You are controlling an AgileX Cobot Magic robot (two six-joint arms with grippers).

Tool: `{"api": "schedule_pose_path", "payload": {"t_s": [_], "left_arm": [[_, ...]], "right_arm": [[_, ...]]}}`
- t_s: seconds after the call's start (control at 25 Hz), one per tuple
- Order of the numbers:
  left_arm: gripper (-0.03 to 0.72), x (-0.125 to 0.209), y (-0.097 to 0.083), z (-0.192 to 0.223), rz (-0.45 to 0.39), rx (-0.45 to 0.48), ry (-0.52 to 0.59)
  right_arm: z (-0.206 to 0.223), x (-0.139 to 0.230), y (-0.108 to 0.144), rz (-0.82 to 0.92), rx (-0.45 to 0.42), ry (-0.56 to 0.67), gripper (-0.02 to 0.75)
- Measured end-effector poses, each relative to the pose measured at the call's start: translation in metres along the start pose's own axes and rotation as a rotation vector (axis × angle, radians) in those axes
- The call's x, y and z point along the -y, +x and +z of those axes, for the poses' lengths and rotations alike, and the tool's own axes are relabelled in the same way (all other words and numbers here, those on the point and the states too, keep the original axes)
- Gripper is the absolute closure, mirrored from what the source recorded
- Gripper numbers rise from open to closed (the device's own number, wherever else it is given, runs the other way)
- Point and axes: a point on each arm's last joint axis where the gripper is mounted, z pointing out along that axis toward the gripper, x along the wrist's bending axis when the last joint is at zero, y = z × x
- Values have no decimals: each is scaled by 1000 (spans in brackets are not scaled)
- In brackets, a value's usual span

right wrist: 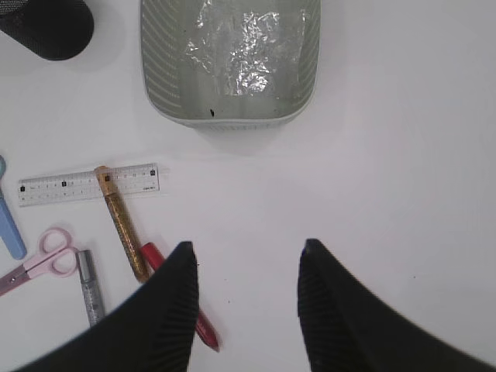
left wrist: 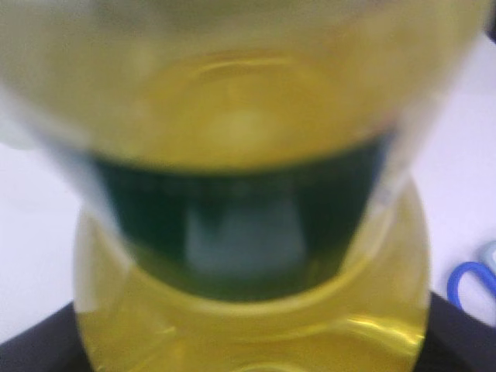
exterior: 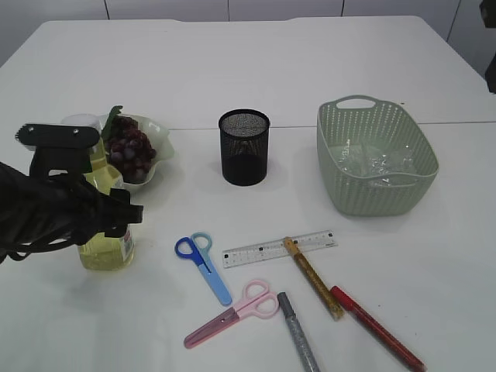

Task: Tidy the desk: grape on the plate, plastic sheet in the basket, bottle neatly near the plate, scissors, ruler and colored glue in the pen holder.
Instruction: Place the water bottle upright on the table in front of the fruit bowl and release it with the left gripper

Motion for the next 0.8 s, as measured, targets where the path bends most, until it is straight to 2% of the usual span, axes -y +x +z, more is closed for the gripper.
{"api": "schedule_pose_path", "payload": {"t_s": [0.8], "left_arm": [[131,0,-1,-2,6,16,4]], "right_arm": [[0,0,0,0,0,0,421]]}}
